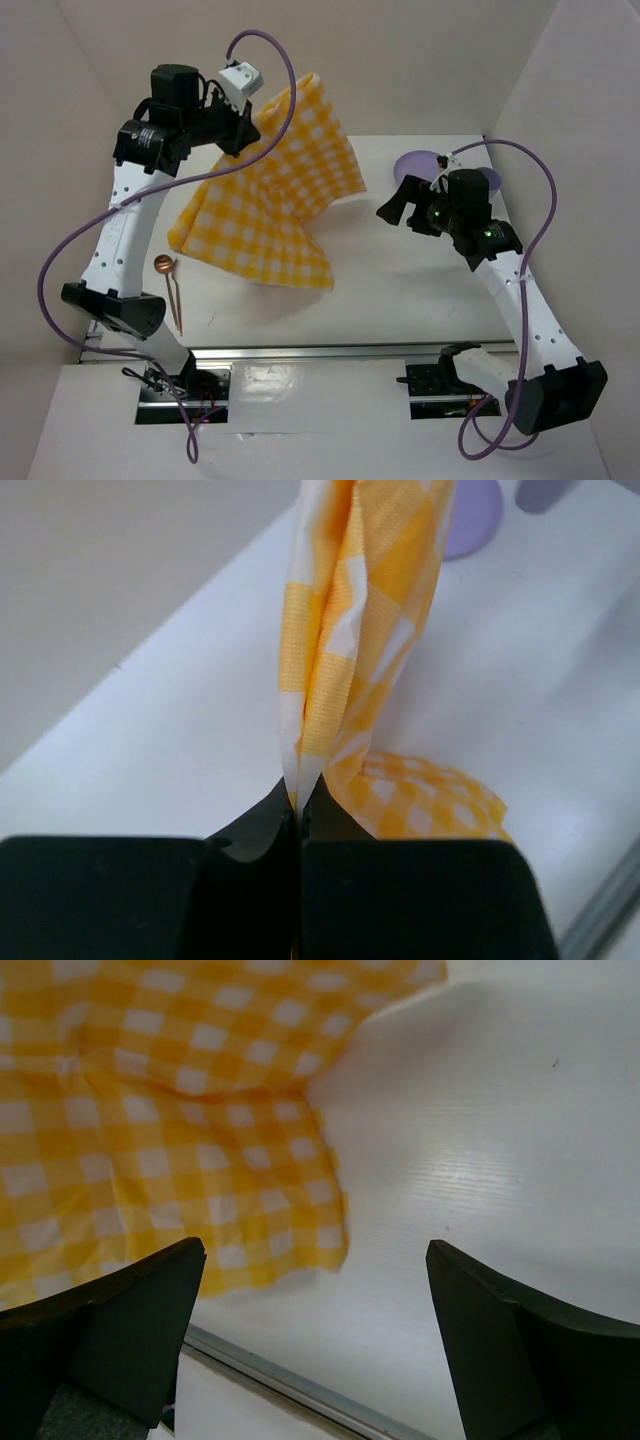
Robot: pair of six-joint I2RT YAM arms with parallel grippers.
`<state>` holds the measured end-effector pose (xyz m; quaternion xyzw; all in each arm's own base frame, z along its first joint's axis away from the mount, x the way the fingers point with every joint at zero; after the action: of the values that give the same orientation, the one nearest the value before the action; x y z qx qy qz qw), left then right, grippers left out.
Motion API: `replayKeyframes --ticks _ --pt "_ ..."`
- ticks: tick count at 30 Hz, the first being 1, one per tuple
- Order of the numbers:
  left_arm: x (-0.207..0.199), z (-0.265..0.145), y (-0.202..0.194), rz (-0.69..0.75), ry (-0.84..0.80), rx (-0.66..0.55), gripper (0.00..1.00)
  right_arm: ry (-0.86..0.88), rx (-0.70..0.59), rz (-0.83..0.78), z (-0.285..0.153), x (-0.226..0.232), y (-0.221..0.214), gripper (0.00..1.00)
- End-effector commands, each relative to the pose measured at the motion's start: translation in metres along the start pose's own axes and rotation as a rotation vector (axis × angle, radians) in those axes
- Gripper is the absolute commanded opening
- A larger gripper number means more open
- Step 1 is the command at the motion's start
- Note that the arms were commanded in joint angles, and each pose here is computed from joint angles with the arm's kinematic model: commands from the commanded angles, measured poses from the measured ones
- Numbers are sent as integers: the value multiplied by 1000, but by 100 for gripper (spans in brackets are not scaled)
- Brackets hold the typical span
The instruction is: Set the dinner table for one person
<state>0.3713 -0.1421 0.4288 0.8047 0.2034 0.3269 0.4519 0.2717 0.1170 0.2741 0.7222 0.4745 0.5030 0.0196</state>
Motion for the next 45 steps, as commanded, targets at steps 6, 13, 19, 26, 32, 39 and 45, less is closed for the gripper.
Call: replayKeyframes --ticks 6,13,19,26,32,39,45 --pt "-22 46 -85 -347 -237 213 0 -62 66 50 5 -20 -22 100" --pt "-20 47 -52 -261 -277 143 0 166 137 -64 22 6 -24 100" --pt "-4 33 -32 -279 -77 119 0 12 206 53 68 -21 -26 100" --pt "16 49 -68 -324 26 215 0 -296 229 157 136 -52 -63 100" --pt "13 56 -75 -323 -5 218 0 -213 274 240 185 -58 -82 100" --pt "16 63 -92 -304 32 258 0 -308 249 247 243 -52 -85 99" --pt "20 61 -94 -298 39 260 0 -416 280 324 279 -72 -104 89"
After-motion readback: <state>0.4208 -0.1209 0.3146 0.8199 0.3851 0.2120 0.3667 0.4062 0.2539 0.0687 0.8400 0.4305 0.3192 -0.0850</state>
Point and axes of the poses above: each gripper's point midway between its finger pads, its own z axis out along the fingers, its own x axis along the line the jaws close on, y = z × x, the point moved 4 cm from there along -z, back along the fingers, and after that the axes turned 15 degrees about z, right-handed, at the moved point
